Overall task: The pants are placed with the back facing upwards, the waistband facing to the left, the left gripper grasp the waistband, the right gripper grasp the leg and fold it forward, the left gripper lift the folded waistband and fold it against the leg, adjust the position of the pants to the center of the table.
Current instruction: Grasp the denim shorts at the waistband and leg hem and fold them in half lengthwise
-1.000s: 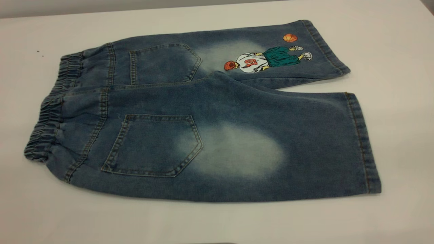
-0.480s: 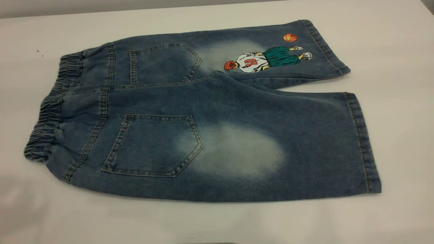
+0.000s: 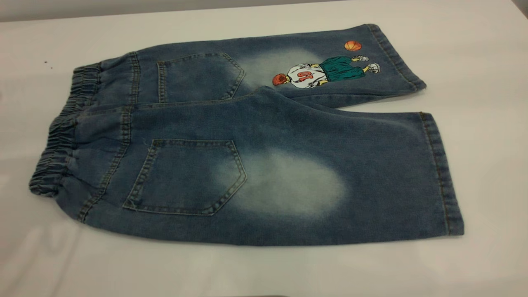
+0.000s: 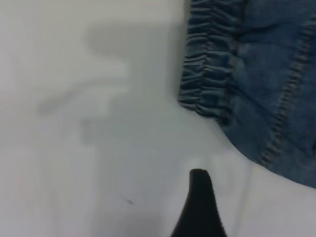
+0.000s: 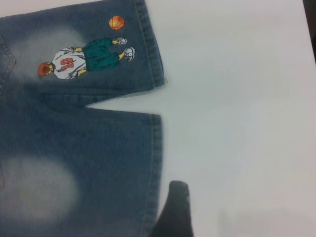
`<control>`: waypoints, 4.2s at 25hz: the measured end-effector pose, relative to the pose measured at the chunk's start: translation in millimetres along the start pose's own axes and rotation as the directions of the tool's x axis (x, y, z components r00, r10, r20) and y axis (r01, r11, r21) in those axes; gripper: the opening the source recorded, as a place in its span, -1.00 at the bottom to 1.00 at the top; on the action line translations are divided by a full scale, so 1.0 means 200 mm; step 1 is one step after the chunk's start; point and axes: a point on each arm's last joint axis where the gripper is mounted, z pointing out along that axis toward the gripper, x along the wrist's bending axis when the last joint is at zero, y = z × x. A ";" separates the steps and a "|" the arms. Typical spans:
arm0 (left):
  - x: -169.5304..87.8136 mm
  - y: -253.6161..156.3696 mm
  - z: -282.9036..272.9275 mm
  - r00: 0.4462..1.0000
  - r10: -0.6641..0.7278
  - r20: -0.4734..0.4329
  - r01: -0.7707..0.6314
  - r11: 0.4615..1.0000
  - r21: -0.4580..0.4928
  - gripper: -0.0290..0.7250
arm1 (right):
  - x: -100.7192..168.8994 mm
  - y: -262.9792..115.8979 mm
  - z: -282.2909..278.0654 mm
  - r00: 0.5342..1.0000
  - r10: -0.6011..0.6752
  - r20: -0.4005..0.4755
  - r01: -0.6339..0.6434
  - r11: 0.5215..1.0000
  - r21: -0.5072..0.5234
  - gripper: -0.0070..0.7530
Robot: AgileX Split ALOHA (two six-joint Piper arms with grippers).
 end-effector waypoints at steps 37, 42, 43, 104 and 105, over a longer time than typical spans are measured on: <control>0.04 -0.01 0.69 0.999 0.029 -0.046 -0.024 0.996 0.088 0.31 | 0.01 0.00 0.00 1.000 -0.029 -0.011 0.029 1.000 -0.003 0.58; 0.04 -0.01 0.69 0.998 0.042 -0.043 -0.039 0.997 0.073 -0.21 | 0.01 0.00 0.00 1.000 -0.029 -0.011 0.029 1.000 -0.003 0.58; 0.04 -0.01 0.69 0.998 0.043 -0.043 -0.040 0.997 0.072 -0.33 | 0.01 0.00 0.00 1.000 -0.028 -0.012 0.028 1.000 -0.003 0.58; -0.03 0.22 0.42 0.995 0.091 -0.030 -0.085 0.985 0.151 -0.80 | 0.35 -0.71 1.12 0.847 -0.388 -0.363 0.530 0.647 0.548 0.58; -0.03 0.22 0.42 0.995 0.091 -0.030 -0.085 0.985 0.151 -0.80 | 0.36 -0.73 1.14 0.839 -0.401 -0.369 0.544 0.639 0.544 0.58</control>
